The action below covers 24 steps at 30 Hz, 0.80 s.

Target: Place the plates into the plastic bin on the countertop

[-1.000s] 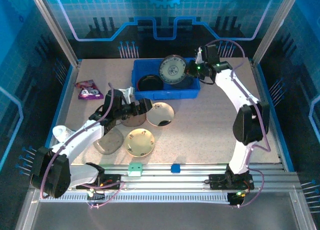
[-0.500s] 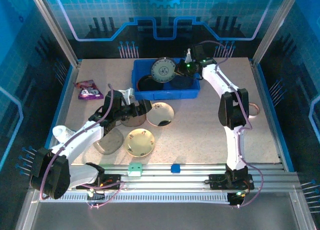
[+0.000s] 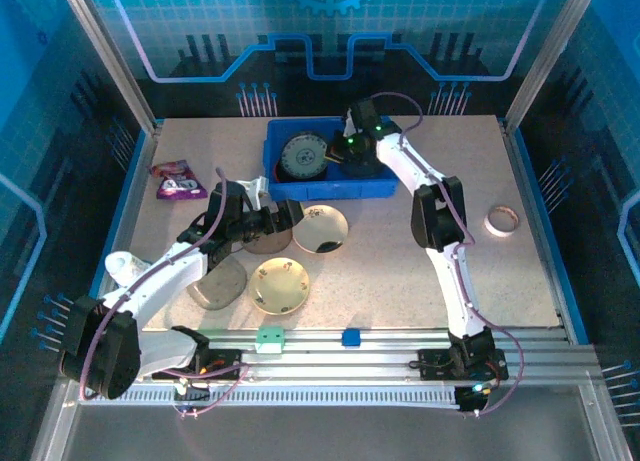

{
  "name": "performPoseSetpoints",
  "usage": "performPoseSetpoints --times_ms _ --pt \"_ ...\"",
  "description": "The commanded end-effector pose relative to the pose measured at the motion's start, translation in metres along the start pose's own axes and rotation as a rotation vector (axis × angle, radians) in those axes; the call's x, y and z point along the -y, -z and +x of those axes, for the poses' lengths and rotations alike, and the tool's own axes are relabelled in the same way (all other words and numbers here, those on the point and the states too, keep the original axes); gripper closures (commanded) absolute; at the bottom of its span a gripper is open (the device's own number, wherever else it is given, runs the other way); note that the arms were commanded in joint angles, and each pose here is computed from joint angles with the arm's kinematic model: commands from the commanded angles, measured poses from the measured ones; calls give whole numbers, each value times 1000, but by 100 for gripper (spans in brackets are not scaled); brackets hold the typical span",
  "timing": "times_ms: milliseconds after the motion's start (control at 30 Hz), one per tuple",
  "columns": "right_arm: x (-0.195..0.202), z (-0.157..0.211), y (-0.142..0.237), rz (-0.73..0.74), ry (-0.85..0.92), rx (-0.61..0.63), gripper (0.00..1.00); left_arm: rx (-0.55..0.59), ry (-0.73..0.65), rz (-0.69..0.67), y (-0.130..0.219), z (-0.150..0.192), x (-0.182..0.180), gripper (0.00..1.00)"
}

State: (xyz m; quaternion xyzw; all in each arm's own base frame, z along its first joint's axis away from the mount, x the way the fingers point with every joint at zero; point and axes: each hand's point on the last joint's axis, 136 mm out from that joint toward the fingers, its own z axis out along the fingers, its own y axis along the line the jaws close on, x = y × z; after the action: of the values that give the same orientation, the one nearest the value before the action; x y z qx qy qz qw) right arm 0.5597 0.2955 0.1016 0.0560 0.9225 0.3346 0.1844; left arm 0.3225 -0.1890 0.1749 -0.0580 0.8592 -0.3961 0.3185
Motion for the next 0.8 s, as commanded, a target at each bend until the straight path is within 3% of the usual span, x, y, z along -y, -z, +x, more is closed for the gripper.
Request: performPoseSetpoints --times_ms 0,167,433,533,767 --pt "-7 7 -9 -6 -8 -28 100 -12 1 9 4 3 0 4" --pt "-5 14 -19 26 -2 -43 99 -17 7 9 3 4 -1 4" --pt "-9 9 -6 75 54 -5 62 -18 7 11 1 3 -1 4" --pt "-12 6 5 102 86 15 53 -18 10 14 0 2 0 4" --pt "-18 -3 39 198 199 79 42 -16 7 15 -2 0 1 4"
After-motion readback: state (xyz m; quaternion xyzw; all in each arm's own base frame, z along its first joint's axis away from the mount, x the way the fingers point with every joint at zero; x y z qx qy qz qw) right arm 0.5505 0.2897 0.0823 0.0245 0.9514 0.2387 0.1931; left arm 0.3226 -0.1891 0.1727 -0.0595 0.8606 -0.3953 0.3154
